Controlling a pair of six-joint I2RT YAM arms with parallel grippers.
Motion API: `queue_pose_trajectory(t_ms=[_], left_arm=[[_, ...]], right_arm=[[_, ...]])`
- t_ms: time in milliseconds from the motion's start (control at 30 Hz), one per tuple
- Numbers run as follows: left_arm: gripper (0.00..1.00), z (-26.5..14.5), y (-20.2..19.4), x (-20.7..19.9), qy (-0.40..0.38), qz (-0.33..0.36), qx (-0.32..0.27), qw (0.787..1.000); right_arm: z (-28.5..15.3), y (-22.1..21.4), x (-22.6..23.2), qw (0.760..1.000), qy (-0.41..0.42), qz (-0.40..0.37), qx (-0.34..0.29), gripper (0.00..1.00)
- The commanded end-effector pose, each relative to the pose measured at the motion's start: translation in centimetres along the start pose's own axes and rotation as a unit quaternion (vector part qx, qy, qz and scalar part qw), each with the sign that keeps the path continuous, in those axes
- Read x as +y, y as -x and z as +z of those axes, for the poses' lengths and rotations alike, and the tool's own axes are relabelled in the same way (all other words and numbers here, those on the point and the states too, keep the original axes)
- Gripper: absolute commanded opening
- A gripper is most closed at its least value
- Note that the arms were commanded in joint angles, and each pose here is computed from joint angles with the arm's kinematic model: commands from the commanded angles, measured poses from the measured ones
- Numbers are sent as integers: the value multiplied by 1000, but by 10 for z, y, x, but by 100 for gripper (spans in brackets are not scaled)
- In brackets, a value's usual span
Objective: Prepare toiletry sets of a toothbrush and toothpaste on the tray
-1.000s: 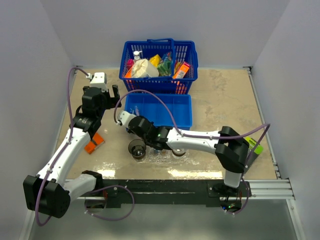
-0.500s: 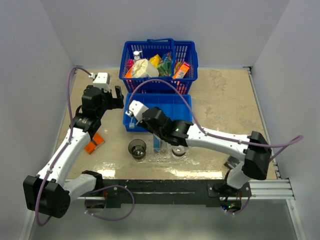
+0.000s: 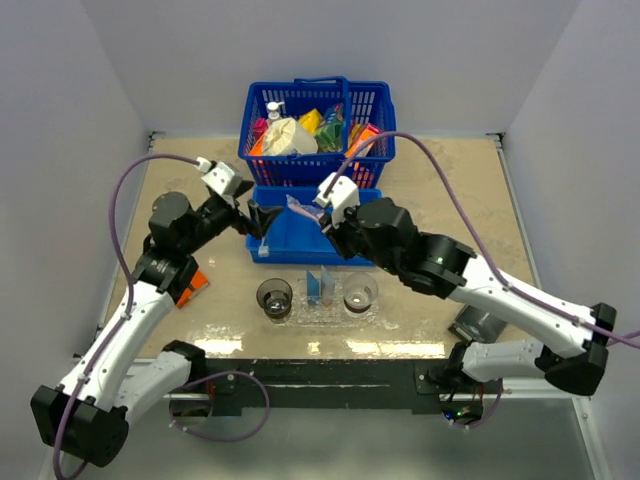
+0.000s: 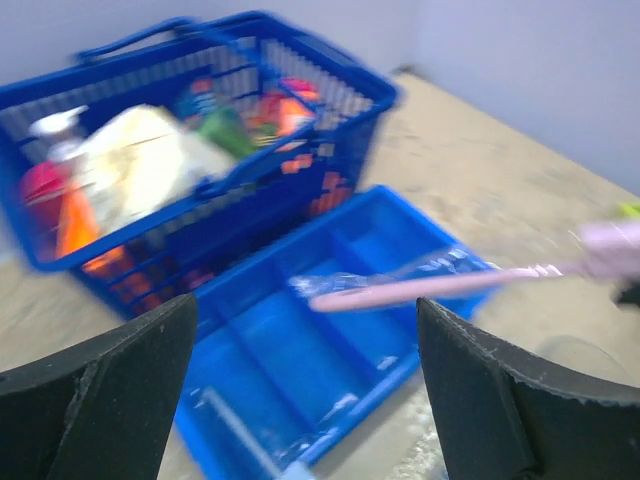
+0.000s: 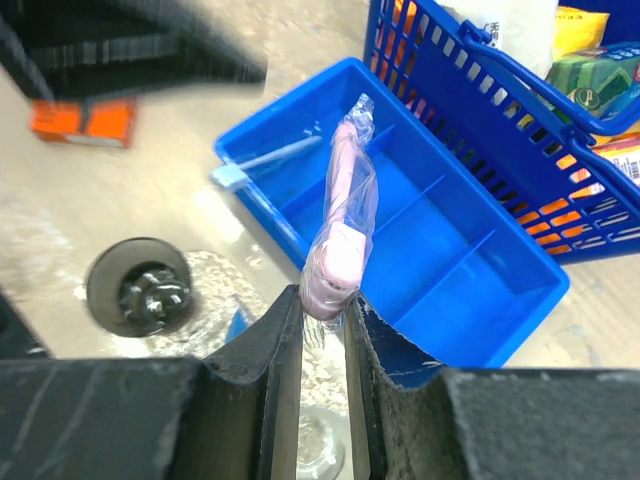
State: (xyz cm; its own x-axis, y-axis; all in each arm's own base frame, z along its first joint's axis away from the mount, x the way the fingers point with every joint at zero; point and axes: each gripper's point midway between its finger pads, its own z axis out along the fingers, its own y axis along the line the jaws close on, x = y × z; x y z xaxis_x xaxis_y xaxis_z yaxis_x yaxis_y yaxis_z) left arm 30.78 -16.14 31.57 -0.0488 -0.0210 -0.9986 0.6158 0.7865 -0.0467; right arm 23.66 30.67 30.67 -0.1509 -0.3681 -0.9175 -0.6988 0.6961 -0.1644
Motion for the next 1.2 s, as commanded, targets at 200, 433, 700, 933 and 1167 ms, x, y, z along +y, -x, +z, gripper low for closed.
queue_pose_trajectory(t_ms=[200, 433, 700, 933, 1167], left_arm=[[96, -17, -12, -153, -364, 41, -3, 930], [97, -22, -29, -178, -418, 45, 17, 907], [82, -23, -43, -196, -445, 43, 48, 893], [43, -25, -41, -201, -448, 44, 46, 892], [11, -26, -41, -205, -449, 50, 45, 891]], right_arm=[[-62, 1, 14, 993, 93, 75, 16, 17], [-83, 4, 26, 986, 140, 90, 9, 17], [-97, 19, 34, 980, 175, 98, -16, 17], [-97, 18, 33, 980, 172, 100, -15, 18], [-99, 22, 25, 982, 149, 115, -22, 26]])
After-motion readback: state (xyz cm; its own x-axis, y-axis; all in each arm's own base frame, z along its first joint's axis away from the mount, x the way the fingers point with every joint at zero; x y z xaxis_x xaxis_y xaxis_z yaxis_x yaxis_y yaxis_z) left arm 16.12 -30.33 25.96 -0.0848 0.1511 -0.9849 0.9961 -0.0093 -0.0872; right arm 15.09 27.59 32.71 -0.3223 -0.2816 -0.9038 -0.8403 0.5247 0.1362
